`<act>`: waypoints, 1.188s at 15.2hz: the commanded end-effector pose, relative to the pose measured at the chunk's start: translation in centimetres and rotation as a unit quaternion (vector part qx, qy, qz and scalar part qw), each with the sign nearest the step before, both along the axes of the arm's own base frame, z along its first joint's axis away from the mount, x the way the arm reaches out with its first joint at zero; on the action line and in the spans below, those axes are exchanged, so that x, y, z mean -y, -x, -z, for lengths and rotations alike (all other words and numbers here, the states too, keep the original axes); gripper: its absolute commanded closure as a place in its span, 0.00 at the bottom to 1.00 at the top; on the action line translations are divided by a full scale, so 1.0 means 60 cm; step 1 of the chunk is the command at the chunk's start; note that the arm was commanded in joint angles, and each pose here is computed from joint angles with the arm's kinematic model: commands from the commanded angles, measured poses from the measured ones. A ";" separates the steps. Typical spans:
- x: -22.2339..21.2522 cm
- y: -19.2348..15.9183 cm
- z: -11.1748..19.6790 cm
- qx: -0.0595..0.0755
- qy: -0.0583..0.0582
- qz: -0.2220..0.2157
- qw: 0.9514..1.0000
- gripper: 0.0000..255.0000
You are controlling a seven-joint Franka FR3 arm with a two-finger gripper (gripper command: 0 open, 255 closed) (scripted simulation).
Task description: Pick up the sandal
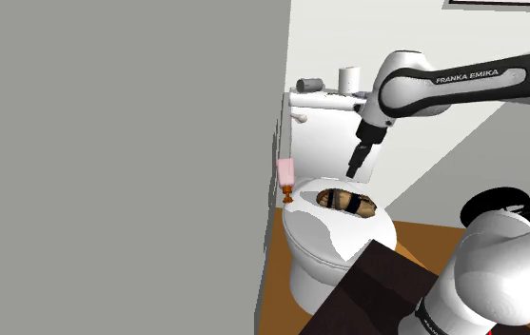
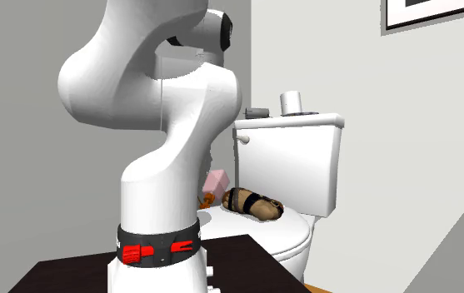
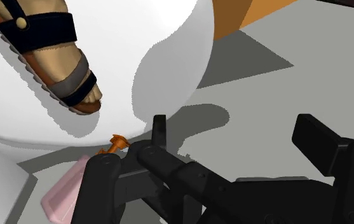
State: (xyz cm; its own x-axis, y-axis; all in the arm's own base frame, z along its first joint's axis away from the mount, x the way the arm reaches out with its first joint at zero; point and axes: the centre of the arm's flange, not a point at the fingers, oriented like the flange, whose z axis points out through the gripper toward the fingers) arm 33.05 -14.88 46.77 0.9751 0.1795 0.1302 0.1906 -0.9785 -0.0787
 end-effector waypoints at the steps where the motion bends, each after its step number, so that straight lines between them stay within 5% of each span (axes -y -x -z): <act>1: 0.032 -0.011 0.030 0.003 0.001 -0.018 1.000 0.00; 18: 0.287 -0.119 0.292 0.017 -0.002 -0.154 0.988 0.00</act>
